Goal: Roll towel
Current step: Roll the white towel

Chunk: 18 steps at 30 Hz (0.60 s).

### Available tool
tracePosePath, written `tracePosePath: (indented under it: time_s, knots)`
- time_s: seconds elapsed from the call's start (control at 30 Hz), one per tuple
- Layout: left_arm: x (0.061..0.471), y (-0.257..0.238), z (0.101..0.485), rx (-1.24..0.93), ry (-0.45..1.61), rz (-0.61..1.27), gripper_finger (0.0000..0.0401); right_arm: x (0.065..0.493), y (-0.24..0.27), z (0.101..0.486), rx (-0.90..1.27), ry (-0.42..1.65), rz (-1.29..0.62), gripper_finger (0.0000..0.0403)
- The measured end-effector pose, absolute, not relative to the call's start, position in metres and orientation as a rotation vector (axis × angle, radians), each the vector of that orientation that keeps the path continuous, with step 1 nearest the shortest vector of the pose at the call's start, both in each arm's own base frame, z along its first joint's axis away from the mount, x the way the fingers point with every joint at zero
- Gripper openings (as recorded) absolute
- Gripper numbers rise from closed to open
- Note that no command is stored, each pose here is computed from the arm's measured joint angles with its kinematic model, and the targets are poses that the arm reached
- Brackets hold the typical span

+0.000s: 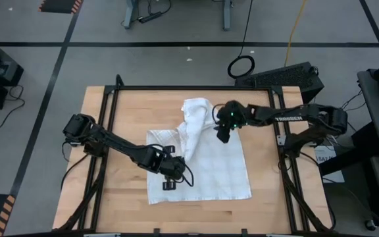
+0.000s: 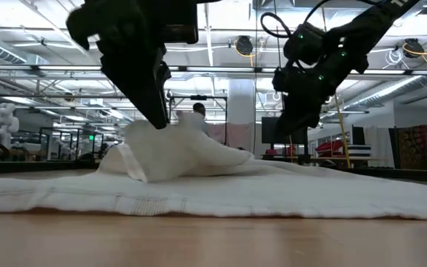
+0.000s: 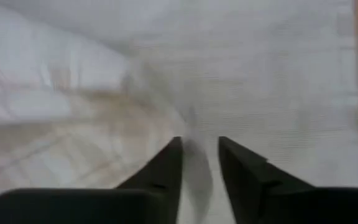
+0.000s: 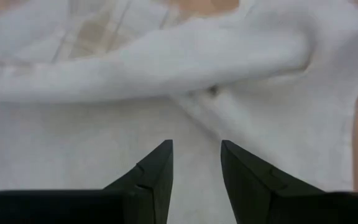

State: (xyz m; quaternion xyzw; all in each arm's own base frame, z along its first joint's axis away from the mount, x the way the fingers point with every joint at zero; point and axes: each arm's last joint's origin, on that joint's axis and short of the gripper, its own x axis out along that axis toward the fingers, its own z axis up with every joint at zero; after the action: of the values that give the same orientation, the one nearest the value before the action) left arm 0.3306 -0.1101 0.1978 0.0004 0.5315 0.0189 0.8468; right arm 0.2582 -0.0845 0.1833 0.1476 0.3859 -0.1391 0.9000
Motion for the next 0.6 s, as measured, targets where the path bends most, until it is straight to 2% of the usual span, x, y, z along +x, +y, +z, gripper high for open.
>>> tracePosePath:
  time_s: [0.2, 0.27, 0.33, 0.47, 0.53, 0.6]
  knots:
    - [0.321, -0.110, 0.216, -0.015, 1.115, 0.000, 0.0241, 0.257, -0.056, 0.169, 0.288, 0.855, -0.285, 0.0125]
    - [0.315, -0.106, 0.230, 0.033, 1.064, 0.058, 0.0269, 0.255, -0.046, 0.164, 0.298, 0.867, -0.278, 0.0125]
    - [0.310, -0.099, 0.244, 0.132, 0.976, 0.206, 0.0285, 0.254, -0.036, 0.159, 0.303, 0.867, -0.281, 0.0125]
    - [0.306, -0.068, 0.262, 0.456, 0.822, 0.621, 0.0292, 0.250, -0.016, 0.149, 0.296, 0.819, -0.315, 0.0125]
    - [0.315, -0.040, 0.263, 0.484, 0.821, 0.725, 0.0292, 0.249, -0.006, 0.146, 0.288, 0.777, -0.324, 0.0125]
    - [0.324, -0.005, 0.262, 0.404, 0.837, 0.738, 0.0292, 0.249, 0.003, 0.145, 0.294, 0.733, -0.325, 0.0125]
